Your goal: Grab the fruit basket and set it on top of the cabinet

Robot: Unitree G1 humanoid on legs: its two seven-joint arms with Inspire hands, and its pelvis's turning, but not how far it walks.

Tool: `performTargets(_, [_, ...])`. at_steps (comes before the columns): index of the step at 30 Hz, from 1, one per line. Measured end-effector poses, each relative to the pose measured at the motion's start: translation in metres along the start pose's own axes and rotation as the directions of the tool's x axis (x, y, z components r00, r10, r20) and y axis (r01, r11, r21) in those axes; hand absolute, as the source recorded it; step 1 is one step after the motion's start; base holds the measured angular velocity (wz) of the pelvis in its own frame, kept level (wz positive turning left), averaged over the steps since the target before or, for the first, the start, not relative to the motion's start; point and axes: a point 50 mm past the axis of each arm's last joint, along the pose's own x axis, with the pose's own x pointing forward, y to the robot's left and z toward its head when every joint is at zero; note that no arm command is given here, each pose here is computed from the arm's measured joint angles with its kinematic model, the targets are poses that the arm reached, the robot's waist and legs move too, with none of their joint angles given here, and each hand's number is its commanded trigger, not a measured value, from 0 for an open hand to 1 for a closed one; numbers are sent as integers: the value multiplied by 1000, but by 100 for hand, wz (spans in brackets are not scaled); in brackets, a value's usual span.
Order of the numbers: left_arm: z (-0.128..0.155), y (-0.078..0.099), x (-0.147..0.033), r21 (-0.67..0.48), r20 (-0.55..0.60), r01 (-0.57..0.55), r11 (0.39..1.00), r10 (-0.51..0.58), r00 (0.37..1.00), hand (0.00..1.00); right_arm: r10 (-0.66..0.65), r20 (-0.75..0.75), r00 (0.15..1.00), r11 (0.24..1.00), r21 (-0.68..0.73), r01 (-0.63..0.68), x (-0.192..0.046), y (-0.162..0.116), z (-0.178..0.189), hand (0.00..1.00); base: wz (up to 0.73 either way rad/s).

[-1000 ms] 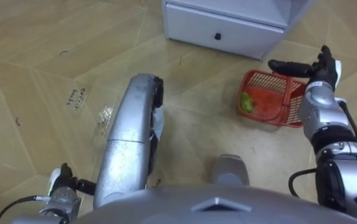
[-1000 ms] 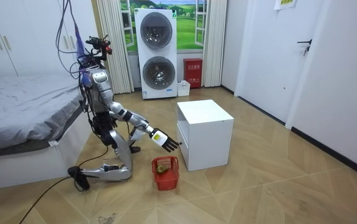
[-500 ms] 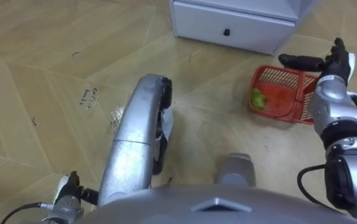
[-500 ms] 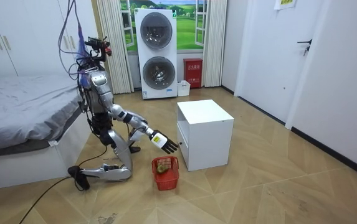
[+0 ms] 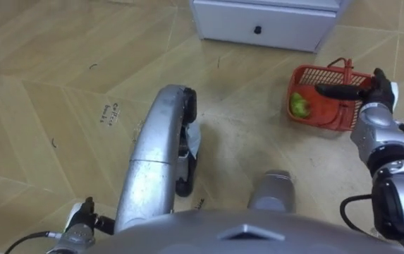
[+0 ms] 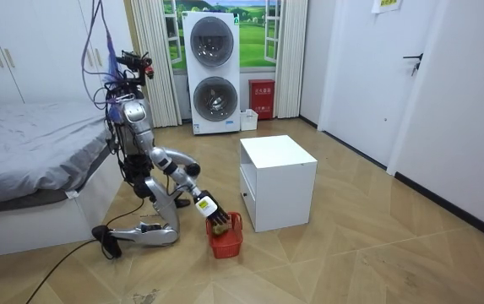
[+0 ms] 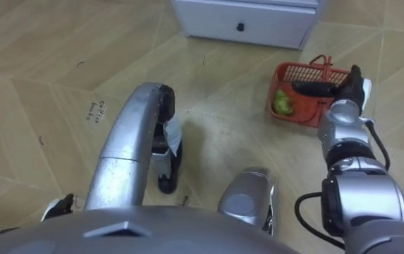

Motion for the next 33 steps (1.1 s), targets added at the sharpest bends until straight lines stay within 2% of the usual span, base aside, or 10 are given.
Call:
performTargets(8, [-12, -5, -3, 35, -26, 27, 999, -26, 999, 0, 27, -77, 997, 999, 27, -25, 1, -10, -14, 0, 0])
performTargets(12, [-17, -7, -4, 8, -45, 47, 999, -47, 998, 0, 9, -86, 996, 1000, 22, -7, 3, -18, -15, 0, 0])
performTargets(22, [-13, -9, -4, 14, -29, 69, 997, -69, 997, 0, 38, -106, 994, 999, -6, -39, 3, -22, -18, 0, 0])
performTargets(23, [-13, -9, -4, 14, -30, 70, 997, -69, 997, 0, 43, -105, 994, 999, -6, -43, 3, -23, -18, 2, 0])
performTargets(24, [-13, -9, -3, 14, -31, 70, 997, -70, 997, 0, 46, -104, 993, 999, -6, -47, 3, -23, -18, 40, 0])
performTargets(26, [-11, -9, -3, 14, -26, 71, 997, -71, 997, 0, 51, -108, 993, 999, -6, -52, 3, -24, -18, 100, 0])
performTargets(33, [-12, -9, -3, 13, -31, 88, 996, -87, 996, 0, 44, -109, 993, 999, -21, -47, 3, -26, -18, 100, 0])
